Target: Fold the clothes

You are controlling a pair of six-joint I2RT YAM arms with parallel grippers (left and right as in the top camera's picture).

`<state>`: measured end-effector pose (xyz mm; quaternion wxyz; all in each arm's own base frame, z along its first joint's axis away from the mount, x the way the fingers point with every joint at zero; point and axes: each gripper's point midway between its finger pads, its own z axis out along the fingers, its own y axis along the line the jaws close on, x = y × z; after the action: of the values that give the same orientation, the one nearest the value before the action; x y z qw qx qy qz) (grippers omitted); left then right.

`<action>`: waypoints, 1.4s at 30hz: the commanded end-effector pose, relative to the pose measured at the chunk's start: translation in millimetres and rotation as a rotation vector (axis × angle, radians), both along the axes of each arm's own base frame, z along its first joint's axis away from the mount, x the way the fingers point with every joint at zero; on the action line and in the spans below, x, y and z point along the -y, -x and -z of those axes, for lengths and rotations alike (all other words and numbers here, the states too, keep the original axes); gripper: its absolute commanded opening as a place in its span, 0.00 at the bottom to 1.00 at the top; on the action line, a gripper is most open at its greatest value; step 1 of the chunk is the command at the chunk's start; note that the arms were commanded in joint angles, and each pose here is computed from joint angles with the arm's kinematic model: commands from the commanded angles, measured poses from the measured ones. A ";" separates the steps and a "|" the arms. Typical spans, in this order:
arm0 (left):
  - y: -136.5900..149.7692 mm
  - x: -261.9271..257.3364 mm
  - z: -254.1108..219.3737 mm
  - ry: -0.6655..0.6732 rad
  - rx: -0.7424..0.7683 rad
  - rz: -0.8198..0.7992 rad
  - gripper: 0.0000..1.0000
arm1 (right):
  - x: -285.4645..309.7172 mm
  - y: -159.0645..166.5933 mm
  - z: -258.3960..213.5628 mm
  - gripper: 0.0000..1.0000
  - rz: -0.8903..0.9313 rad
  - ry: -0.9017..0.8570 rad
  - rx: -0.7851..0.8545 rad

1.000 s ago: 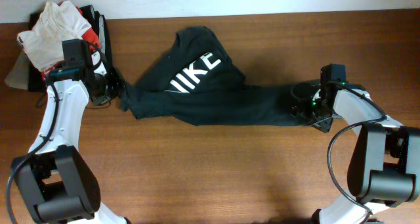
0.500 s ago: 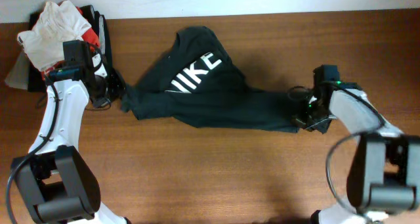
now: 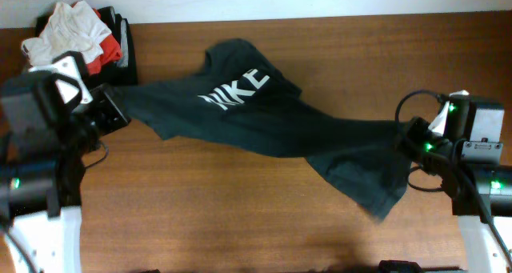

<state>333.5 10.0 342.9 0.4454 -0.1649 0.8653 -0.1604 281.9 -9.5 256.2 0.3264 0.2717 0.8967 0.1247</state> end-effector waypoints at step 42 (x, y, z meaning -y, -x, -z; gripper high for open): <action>-91.0 -29.2 251.7 0.053 -0.628 -0.075 0.01 | 13.0 -204.3 196.5 0.09 -0.104 -0.053 -0.084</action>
<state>423.6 38.1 91.5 0.1572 -0.2436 0.9508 -0.1095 472.7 -18.9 77.2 0.2697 0.2326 0.9219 0.1526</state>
